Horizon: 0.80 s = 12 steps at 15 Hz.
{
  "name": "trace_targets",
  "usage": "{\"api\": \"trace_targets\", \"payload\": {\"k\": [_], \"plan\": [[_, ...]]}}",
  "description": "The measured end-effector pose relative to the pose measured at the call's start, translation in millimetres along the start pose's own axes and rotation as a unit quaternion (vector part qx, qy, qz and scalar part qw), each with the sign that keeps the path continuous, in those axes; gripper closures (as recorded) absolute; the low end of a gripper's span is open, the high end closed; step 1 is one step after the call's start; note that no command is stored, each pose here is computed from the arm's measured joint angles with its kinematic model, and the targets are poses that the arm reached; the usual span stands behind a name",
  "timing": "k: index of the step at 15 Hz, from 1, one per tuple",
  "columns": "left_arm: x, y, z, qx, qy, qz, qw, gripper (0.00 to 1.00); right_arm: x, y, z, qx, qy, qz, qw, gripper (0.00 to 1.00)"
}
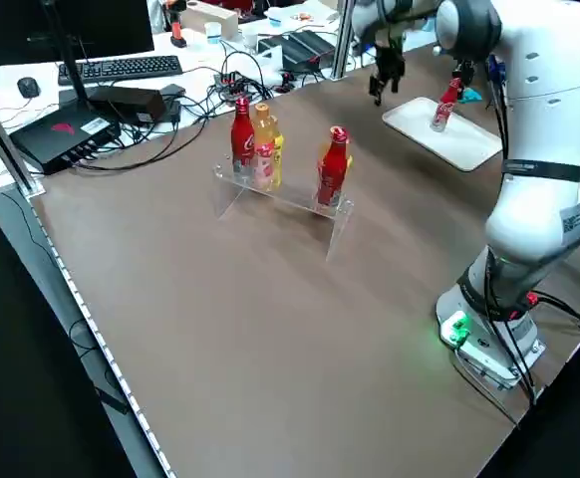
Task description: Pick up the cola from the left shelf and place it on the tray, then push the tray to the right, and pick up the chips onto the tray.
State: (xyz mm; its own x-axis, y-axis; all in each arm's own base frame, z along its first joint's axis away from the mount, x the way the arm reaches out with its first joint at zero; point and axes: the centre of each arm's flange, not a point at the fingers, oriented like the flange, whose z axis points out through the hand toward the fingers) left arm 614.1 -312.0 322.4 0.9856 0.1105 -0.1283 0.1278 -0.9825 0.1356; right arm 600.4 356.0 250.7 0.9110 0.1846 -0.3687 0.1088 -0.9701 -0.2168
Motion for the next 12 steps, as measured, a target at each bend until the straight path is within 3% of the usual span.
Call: {"api": "trace_targets", "payload": {"k": [2,5,9,12], "plan": [[7.2,-54.0,-74.4,0.063,0.023,0.017,0.998,0.0,9.5,2.1,15.4,0.0,0.012,0.003,1.0,0.71],[-0.8,-101.6,-136.5,0.103,0.01,0.039,0.994,0.0,13.2,-2.0,30.5,-0.003,0.014,0.001,1.0,0.71],[-24.2,-133.4,-208.0,0.132,-0.001,0.028,0.991,0.0,12.8,-4.1,33.0,-0.004,0.013,0.0,1.0,0.7],[-31.3,-152.4,-249.9,0.132,0.016,0.011,0.991,0.0,12.9,-4.0,32.9,-0.004,0.013,0.0,1.0,0.61]]}}
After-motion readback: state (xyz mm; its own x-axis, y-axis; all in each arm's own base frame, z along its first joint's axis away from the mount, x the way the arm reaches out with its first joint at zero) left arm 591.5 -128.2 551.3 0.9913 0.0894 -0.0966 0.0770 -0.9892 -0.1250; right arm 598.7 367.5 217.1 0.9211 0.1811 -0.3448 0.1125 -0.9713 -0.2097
